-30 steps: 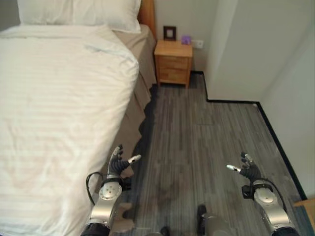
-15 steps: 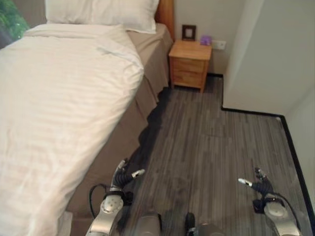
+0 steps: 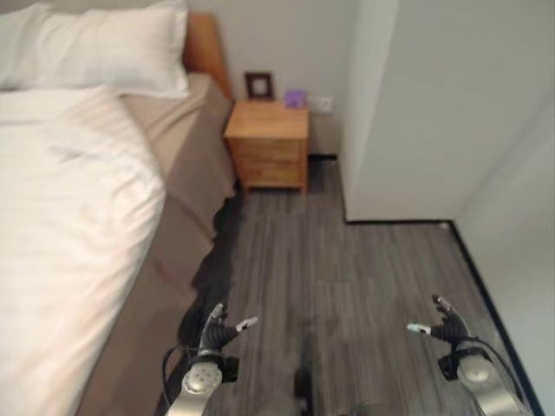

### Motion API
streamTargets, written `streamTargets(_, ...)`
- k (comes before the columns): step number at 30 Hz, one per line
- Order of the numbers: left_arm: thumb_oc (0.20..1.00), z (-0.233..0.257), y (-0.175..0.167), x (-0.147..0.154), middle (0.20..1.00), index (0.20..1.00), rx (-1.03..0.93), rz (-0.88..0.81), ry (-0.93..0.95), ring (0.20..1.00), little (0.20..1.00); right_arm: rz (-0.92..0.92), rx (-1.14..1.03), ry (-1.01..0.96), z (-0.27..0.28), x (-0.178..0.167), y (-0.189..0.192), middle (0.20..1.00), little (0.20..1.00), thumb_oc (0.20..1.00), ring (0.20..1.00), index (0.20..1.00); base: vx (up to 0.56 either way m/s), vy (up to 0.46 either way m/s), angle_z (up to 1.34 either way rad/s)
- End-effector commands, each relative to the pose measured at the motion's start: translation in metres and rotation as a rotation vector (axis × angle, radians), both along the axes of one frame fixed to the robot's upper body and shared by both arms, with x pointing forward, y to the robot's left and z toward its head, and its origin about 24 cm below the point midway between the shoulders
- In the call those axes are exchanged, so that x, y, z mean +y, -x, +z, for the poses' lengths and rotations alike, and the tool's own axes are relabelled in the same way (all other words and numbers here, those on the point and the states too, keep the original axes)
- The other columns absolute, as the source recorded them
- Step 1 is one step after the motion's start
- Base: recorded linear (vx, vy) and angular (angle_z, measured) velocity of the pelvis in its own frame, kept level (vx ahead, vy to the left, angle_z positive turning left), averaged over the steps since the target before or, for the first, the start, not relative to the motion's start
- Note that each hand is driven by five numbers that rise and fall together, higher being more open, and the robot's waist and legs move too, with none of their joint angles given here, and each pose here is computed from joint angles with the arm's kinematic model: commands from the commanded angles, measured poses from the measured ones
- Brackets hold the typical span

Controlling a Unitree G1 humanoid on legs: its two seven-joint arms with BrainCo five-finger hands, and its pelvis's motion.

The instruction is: Making the bed.

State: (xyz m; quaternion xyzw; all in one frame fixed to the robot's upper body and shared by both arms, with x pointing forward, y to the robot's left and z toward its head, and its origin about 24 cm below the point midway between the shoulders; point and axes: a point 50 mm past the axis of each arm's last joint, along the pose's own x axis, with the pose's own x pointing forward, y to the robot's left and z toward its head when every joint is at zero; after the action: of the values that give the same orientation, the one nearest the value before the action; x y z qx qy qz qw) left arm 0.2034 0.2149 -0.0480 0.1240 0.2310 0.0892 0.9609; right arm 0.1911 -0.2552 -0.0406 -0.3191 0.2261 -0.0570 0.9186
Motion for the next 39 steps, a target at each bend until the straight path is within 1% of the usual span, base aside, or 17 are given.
streamTargets(1, 1.0, 0.04, -0.024, 0.019, 1.0, 1.0, -0.195, 0.0, -0.106, 1.0, 1.0, 0.035, -0.154, 0.056, 0.03, -0.001, -0.033, 1.0, 1.0, 1.0, 1.0, 1.0, 0.55, -0.101, 0.7)
streamTargets(8, 1.0, 0.045, -0.029, 0.022, 1.0, 1.0, -0.218, 0.002, -0.123, 1.0, 1.0, 0.058, -0.214, 0.049, 0.041, 0.005, -0.04, 1.0, 1.0, 1.0, 1.0, 1.0, 0.56, -0.179, 0.69)
streamTargets(11, 1.0, 0.042, -0.026, 0.022, 1.0, 1.0, -0.212, 0.015, -0.123, 1.0, 1.0, 0.087, -0.206, 0.059, 0.04, 0.009, -0.04, 1.0, 1.0, 1.0, 1.0, 1.0, 0.55, -0.262, 0.99)
streamTargets(15, 1.0, 0.036, -0.017, 0.025, 1.0, 1.0, -0.198, 0.081, -0.038, 1.0, 1.0, 0.1, -0.194, 0.077, 0.042, 0.004, -0.043, 1.0, 1.0, 1.0, 1.0, 1.0, 0.31, -0.219, 0.27)
streamTargets(17, 1.0, 0.041, -0.02, 0.026, 1.0, 1.0, -0.222, 0.083, -0.03, 1.0, 1.0, 0.091, -0.226, 0.059, 0.049, 0.002, -0.047, 1.0, 1.0, 1.0, 1.0, 1.0, 0.16, -0.276, -0.07)
streamTargets(20, 1.0, 0.043, -0.021, 0.026, 1.0, 1.0, -0.235, 0.099, -0.002, 1.0, 1.0, 0.075, -0.22, 0.062, 0.05, -0.001, -0.048, 1.0, 1.0, 1.0, 1.0, 1.0, 0.31, -0.32, 0.05)
streamTargets(23, 1.0, 0.041, -0.019, 0.022, 1.0, 1.0, -0.235, 0.119, 0.038, 1.0, 1.0, 0.076, -0.21, 0.057, 0.051, -0.001, -0.05, 1.0, 1.0, 1.0, 1.0, 1.0, 0.39, -0.047, 0.24)
streamTargets(27, 1.0, 0.036, -0.014, 0.018, 1.0, 1.0, -0.209, 0.102, 0.038, 1.0, 1.0, 0.084, -0.191, 0.049, 0.046, 0.001, -0.048, 1.0, 1.0, 1.0, 1.0, 1.0, 0.41, 0.027, 0.19)
streamTargets(29, 1.0, 0.032, -0.013, 0.015, 1.0, 1.0, -0.182, 0.084, 0.028, 1.0, 1.0, 0.064, -0.172, 0.046, 0.041, -0.001, -0.043, 1.0, 1.0, 1.0, 1.0, 1.0, 0.5, 0.067, 0.44)
streamTargets(32, 1.0, 0.025, -0.005, 0.016, 1.0, 1.0, -0.149, 0.082, 0.03, 1.0, 1.0, 0.09, -0.137, 0.048, 0.033, 0.006, -0.036, 1.0, 1.0, 1.0, 1.0, 1.0, 0.39, 0.178, 0.64)
streamTargets(34, 1.0, 0.029, -0.01, 0.019, 1.0, 1.0, -0.149, 0.076, -0.002, 1.0, 1.0, 0.101, -0.141, 0.029, 0.032, 0.013, -0.036, 1.0, 1.0, 1.0, 1.0, 1.0, 0.22, 0.166, 0.07)
streamTargets(37, 1.0, 0.034, -0.016, 0.025, 1.0, 1.0, -0.163, 0.084, -0.023, 1.0, 1.0, 0.104, -0.149, 0.029, 0.033, 0.016, -0.039, 1.0, 1.0, 1.0, 1.0, 1.0, 0.19, -0.014, 1.11)
streamTargets(39, 1.0, 0.042, -0.021, 0.034, 1.0, 1.0, -0.193, 0.12, -0.041, 1.0, 1.0, 0.105, -0.165, 0.02, 0.036, 0.019, -0.041, 1.0, 1.0, 1.0, 1.0, 1.0, 0.21, -0.159, 0.95)
